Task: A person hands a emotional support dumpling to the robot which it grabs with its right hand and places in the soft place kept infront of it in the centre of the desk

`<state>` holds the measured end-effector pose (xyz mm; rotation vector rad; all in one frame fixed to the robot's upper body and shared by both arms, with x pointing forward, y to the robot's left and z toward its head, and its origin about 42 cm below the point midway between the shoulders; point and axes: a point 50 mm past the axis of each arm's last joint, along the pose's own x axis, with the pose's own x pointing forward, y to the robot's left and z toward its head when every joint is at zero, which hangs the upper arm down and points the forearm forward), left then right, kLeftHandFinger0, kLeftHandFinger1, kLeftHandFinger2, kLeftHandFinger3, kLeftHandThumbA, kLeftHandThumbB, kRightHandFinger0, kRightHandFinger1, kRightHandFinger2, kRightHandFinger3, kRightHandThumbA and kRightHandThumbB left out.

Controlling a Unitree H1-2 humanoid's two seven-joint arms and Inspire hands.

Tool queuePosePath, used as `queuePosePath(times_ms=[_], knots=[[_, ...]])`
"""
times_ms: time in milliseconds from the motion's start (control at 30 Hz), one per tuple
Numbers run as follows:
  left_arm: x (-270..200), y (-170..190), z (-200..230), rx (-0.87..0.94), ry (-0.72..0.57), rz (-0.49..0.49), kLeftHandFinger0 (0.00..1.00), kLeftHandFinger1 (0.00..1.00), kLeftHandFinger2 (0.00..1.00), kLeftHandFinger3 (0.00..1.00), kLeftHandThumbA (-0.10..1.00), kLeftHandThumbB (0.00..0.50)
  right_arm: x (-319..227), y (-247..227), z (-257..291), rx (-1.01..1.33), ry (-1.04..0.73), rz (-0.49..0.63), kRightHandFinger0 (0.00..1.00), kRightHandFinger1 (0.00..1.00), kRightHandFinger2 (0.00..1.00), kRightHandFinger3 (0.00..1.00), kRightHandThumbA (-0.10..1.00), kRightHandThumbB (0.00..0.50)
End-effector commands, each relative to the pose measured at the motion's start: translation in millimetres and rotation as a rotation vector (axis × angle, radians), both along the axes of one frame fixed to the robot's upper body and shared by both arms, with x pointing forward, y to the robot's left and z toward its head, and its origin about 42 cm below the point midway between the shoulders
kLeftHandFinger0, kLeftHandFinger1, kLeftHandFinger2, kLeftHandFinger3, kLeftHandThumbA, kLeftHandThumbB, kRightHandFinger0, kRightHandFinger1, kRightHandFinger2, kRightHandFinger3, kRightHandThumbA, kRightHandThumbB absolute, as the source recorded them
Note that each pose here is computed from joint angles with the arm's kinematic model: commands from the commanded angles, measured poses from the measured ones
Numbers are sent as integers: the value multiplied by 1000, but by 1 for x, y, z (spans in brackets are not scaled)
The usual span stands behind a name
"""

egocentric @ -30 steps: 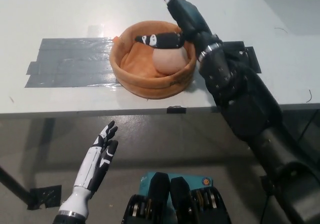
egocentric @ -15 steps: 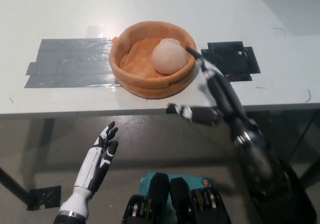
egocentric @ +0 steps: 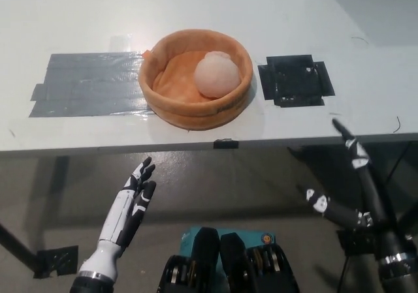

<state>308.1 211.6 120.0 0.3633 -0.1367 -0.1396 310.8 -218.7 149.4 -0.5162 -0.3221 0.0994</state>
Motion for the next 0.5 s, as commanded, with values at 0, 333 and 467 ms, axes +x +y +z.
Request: queuePosePath(times_ms=[0,333,467], knots=[[4,3,11,15,-66,0,1000,1000,1000,1000,1000,2,-1,5,-12,35,-53,53,1000,1000,1000,1000,736,225],[4,3,12,17,-58,-4,1000,1000,1000,1000,1000,0,-2,10,-36,-22,44,76,1000,1000,1000,1000,812,229],[4,2,13,18,-70,-10,1000,1000,1000,1000,1000,0,-2,10,-36,-22,54,75,1000,1000,1000,1000,809,225]])
